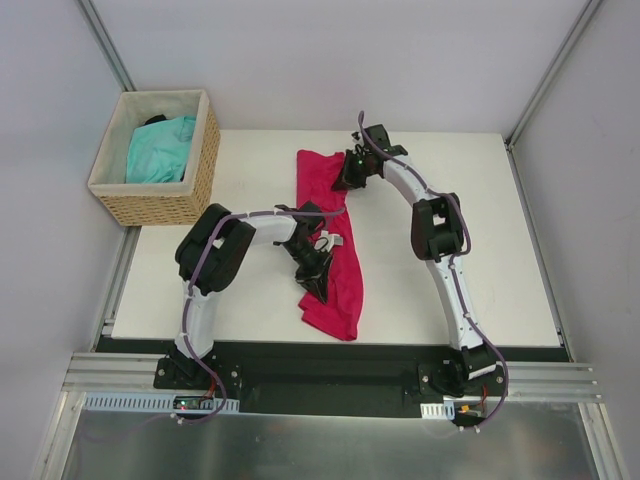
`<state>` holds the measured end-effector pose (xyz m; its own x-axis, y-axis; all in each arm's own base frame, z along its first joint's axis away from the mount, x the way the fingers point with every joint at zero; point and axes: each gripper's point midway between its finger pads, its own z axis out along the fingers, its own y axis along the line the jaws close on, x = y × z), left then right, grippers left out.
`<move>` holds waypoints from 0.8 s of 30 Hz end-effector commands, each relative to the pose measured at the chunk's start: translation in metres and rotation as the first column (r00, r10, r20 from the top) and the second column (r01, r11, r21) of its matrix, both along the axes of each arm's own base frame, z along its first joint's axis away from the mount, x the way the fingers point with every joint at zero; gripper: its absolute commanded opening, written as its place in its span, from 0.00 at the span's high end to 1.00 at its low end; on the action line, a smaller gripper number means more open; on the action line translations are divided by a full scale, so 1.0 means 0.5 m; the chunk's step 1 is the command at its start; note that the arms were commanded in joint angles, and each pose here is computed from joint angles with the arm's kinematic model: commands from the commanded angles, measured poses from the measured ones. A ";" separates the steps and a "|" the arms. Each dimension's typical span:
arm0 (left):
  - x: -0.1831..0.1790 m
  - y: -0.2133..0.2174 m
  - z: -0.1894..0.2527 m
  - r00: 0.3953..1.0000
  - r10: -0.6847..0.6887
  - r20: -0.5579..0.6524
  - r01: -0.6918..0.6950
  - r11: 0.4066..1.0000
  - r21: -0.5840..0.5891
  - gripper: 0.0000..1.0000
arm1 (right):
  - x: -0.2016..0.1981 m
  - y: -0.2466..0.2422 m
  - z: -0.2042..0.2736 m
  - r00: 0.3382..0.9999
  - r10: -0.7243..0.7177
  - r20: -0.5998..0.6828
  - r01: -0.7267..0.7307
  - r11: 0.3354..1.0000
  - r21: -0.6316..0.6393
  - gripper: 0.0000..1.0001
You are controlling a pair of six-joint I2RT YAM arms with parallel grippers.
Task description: Fold and stack the t-shirts
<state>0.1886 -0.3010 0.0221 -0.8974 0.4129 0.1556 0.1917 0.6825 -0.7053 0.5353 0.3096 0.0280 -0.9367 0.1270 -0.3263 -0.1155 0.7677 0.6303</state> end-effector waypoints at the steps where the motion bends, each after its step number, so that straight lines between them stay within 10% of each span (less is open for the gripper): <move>1: -0.005 0.012 0.022 0.999 -0.039 0.029 0.039 0.999 0.019 1.00 | 0.031 -0.013 0.028 0.994 -0.012 0.108 0.018 0.999 -0.051 0.99; 18: -0.008 0.039 0.098 0.996 -0.050 0.076 0.044 0.996 0.082 1.00 | 0.182 -0.064 0.100 0.929 -0.199 0.313 0.188 0.980 0.063 0.99; 24: 0.045 0.024 0.177 0.969 -0.043 0.245 0.033 0.998 0.046 1.00 | 0.111 -0.065 0.294 0.889 -0.056 0.455 -0.001 0.992 0.123 0.99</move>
